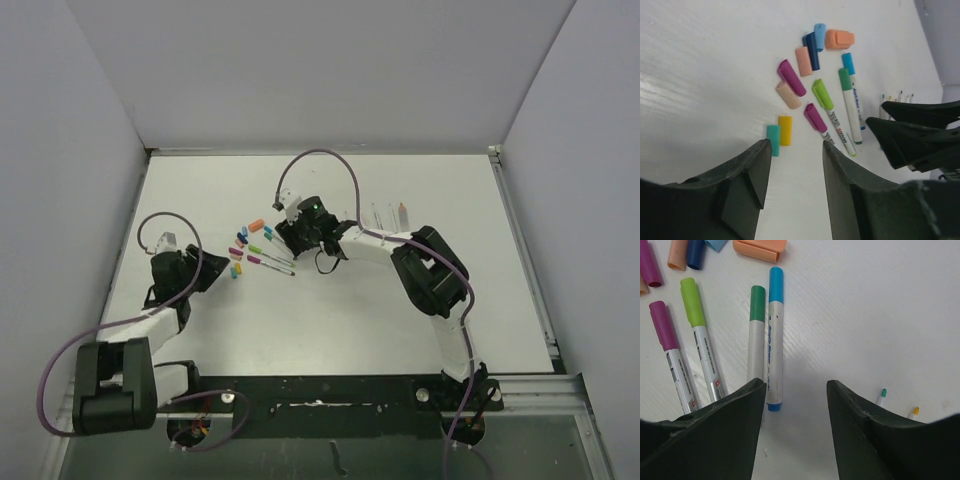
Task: Open the pen caps
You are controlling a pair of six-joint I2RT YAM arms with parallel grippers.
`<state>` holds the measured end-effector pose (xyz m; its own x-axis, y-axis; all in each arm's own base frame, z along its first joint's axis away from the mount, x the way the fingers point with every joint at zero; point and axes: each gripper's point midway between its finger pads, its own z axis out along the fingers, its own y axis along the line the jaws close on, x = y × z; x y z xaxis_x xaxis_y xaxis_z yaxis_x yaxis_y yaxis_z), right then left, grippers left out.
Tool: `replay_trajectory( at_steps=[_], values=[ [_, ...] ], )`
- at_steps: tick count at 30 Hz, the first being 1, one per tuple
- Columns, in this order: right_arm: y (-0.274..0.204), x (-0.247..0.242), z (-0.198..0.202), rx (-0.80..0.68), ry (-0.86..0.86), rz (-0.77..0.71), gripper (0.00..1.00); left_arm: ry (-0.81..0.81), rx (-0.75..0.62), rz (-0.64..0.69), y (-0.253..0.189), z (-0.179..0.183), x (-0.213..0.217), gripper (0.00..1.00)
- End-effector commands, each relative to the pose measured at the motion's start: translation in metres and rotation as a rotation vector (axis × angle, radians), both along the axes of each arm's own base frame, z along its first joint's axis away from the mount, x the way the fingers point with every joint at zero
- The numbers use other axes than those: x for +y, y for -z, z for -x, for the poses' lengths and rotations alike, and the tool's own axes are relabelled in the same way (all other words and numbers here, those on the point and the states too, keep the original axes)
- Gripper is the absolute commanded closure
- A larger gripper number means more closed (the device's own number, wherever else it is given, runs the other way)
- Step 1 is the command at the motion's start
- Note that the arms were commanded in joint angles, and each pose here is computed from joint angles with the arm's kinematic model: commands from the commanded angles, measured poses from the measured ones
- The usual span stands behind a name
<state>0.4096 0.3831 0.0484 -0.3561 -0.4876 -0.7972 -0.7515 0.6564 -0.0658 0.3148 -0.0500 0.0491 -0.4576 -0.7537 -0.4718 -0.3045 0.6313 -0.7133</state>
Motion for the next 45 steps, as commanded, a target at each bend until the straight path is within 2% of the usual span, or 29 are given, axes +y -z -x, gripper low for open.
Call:
replay_trajectory(
  at_steps=[1, 2, 9, 31, 36, 45],
  values=[
    [-0.027, 0.015, -0.011, -0.055, -0.014, -0.054, 0.47, 0.021, -0.147, 0.012, -0.047, -0.003, -0.001, 0.54],
    [-0.026, 0.016, -0.011, -0.053, -0.014, -0.054, 0.47, 0.02, -0.159, 0.009, -0.052, -0.002, 0.0, 0.51],
    [-0.019, 0.018, -0.012, -0.043, -0.019, -0.05, 0.47, 0.052, -0.184, 0.054, -0.064, -0.003, -0.007, 0.44],
    [0.004, 0.024, -0.015, -0.011, -0.028, -0.03, 0.49, 0.069, -0.207, 0.063, -0.078, -0.005, -0.009, 0.42],
    [0.011, 0.024, -0.013, 0.003, -0.03, -0.018, 0.56, 0.093, -0.225, 0.066, -0.089, -0.009, -0.012, 0.42],
    [0.025, 0.019, -0.009, 0.032, -0.025, 0.01, 0.79, 0.127, -0.267, 0.058, -0.118, -0.019, -0.015, 0.4]
  ],
)
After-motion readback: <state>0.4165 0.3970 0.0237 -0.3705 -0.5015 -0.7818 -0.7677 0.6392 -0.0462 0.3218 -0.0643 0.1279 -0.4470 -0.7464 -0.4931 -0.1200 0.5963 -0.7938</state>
